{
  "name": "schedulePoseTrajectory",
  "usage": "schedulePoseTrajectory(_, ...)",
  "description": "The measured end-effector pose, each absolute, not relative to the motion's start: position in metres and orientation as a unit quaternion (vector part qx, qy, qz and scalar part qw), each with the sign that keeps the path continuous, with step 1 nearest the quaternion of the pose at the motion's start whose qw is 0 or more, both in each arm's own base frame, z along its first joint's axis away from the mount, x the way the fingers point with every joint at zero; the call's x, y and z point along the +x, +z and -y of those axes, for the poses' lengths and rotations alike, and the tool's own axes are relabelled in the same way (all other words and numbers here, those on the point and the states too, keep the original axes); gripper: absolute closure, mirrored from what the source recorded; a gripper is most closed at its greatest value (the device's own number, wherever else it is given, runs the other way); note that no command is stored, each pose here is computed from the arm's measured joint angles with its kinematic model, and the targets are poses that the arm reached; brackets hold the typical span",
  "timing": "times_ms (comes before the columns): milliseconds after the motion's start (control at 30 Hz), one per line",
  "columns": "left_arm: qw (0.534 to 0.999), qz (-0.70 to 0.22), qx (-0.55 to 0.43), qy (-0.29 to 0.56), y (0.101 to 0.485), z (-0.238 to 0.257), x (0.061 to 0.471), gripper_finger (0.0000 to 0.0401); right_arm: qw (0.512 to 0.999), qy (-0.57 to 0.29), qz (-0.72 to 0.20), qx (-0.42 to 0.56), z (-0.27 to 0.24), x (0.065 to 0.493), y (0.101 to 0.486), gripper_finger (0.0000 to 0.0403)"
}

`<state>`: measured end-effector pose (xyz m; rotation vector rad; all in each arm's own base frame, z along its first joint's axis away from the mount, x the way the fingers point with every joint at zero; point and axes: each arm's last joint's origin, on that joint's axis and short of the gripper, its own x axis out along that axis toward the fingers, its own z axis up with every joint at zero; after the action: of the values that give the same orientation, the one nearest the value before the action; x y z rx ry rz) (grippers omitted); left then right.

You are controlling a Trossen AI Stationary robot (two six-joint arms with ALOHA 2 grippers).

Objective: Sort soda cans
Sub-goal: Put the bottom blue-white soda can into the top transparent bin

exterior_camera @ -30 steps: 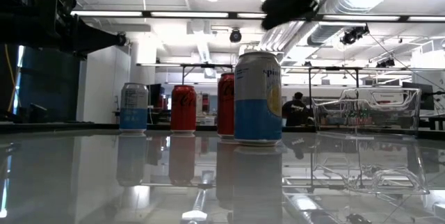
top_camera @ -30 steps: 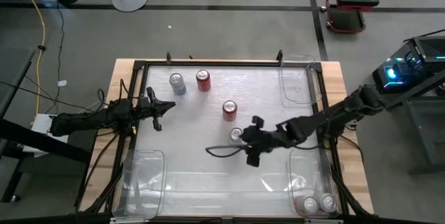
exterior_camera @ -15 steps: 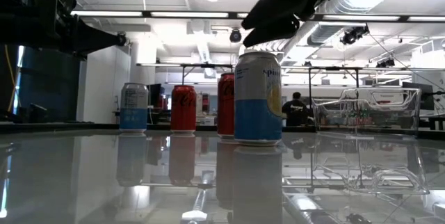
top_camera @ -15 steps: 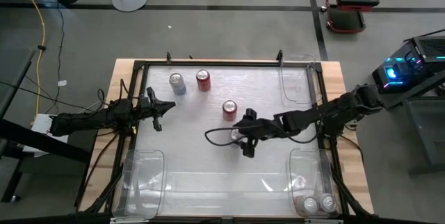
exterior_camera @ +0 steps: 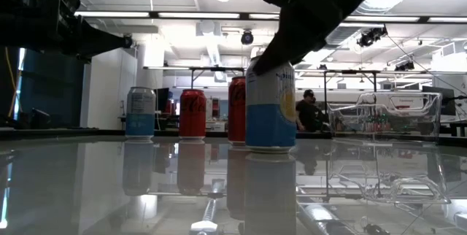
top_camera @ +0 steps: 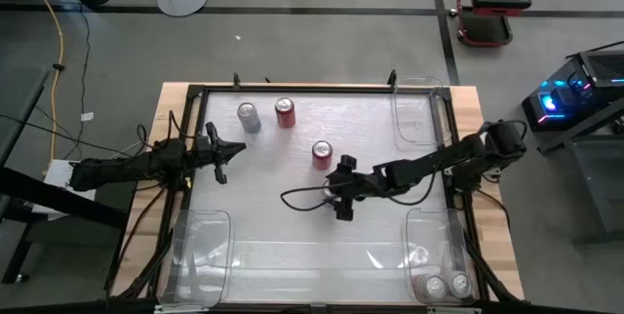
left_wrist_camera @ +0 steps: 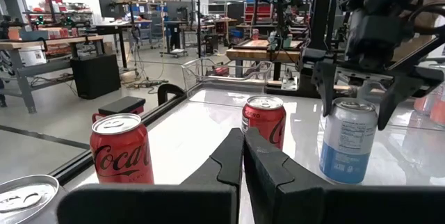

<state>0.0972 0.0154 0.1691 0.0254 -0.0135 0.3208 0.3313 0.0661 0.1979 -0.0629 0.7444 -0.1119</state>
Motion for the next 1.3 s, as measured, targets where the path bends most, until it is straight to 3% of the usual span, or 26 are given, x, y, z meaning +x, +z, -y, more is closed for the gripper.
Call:
schedulePoseTrajectory(233,0.987,0.007,0.012,0.16,0.169,-0.015,0.097,0.0396,0.928,-0.049,-0.368,-0.021,-0.067,0.332,0.197,0.0086)
schedulePoseTrajectory(433,0.987,0.007,0.013,0.16,0.169,-0.015,0.097,0.0396,0.925,-0.059,-0.374,-0.001,-0.066,0.33,0.198,0.0139)
schedulePoseTrajectory(700,0.987,0.006,0.013,0.157,0.169,-0.015,0.097,0.0396,0.918,-0.089,-0.385,0.028,-0.066,0.3,0.227,0.014)
schedulePoseTrajectory(1000,0.988,0.006,0.013,0.155,0.169,-0.015,0.097,0.0396,0.898,-0.235,-0.365,0.071,-0.046,0.235,0.28,0.014)
schedulePoseTrajectory(1300,0.988,0.006,0.013,0.156,0.169,-0.015,0.097,0.0396,0.828,-0.449,-0.335,0.028,-0.017,0.182,0.336,0.014)
